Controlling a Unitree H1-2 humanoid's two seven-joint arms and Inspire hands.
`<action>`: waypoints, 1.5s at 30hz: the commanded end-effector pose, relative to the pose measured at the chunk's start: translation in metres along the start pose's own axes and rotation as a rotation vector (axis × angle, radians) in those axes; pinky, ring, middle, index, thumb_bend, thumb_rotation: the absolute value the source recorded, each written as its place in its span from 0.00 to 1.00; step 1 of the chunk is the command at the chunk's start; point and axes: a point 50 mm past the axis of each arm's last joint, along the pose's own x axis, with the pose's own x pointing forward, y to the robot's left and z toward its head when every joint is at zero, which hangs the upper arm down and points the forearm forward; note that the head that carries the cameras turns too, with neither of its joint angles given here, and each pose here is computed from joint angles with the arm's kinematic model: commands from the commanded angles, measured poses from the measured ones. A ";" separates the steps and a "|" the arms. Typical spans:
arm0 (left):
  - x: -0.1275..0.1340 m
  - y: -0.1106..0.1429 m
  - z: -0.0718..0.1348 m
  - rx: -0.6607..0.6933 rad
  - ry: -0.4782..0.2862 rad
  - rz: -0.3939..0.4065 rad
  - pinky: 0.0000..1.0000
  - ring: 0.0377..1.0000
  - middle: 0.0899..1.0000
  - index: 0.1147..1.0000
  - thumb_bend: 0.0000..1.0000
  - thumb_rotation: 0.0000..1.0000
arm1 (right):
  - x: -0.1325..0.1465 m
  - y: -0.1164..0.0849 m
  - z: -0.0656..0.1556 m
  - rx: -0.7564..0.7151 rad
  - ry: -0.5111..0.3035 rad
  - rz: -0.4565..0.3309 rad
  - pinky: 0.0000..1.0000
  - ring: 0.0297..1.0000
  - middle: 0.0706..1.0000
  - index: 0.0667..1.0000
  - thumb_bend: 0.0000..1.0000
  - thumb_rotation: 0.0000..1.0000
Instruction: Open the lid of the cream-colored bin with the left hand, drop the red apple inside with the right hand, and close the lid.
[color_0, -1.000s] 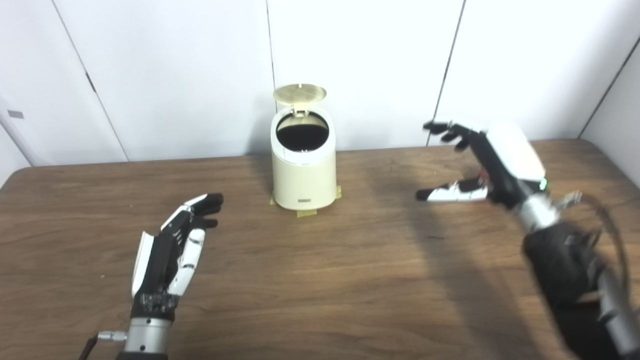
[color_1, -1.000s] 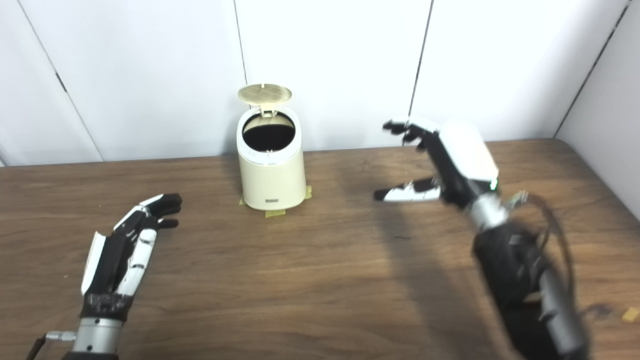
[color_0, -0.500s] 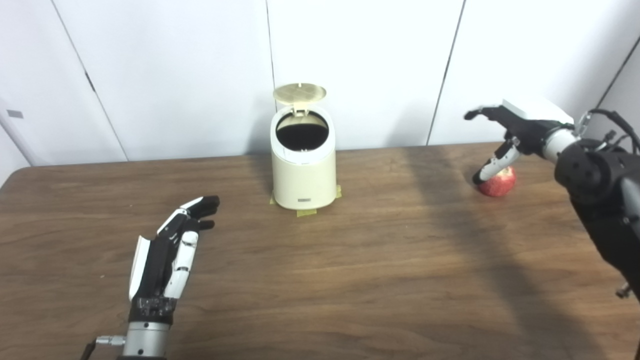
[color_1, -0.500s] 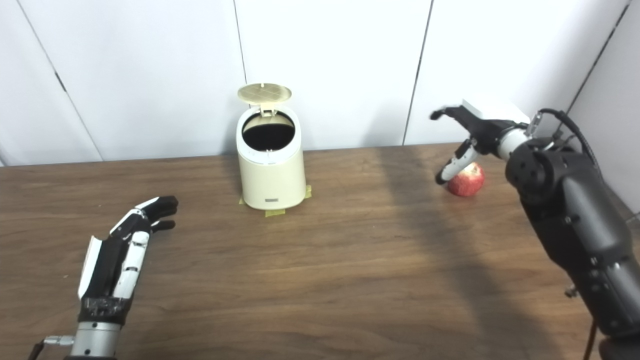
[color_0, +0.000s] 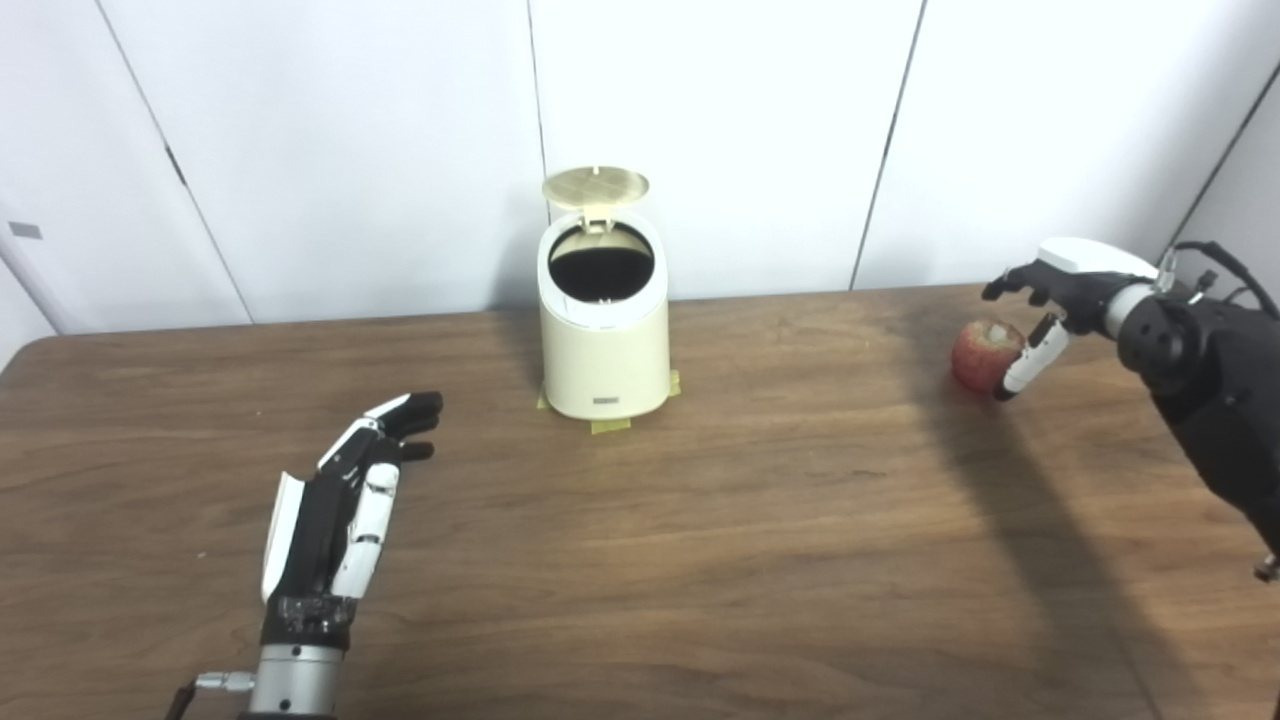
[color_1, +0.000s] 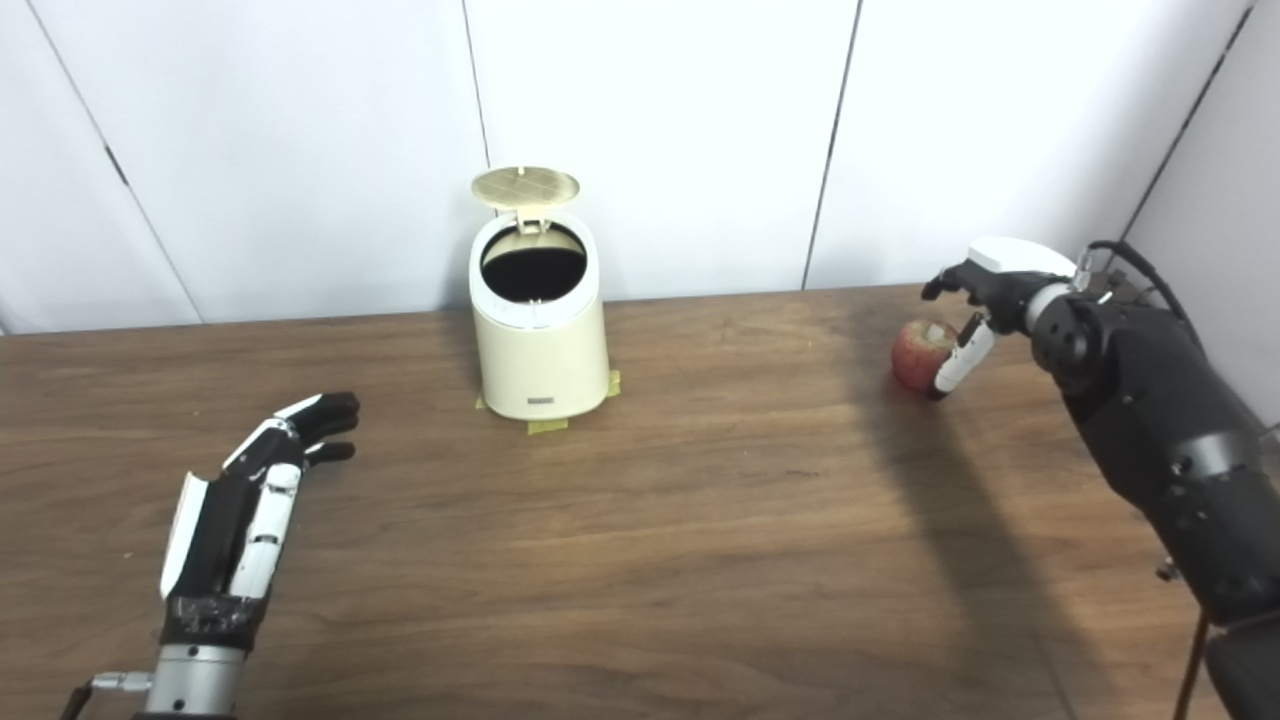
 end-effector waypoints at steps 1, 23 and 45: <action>0.005 -0.001 0.015 0.000 -0.077 0.007 0.72 0.79 0.79 0.75 0.23 0.90 | -0.002 -0.035 0.011 -0.020 -0.051 -0.095 0.62 0.80 0.86 0.78 1.00 0.26; 0.002 -0.003 0.021 0.019 -0.082 0.016 0.70 0.78 0.78 0.74 0.22 0.86 | 0.003 -0.030 0.048 -0.077 -0.094 -0.044 0.64 0.81 0.89 0.81 0.94 0.17; 0.000 -0.002 0.028 -0.031 -0.085 0.013 0.70 0.78 0.78 0.73 0.22 0.82 | 0.008 -0.015 0.043 -0.183 -0.056 0.063 0.54 0.72 0.83 0.75 0.92 0.15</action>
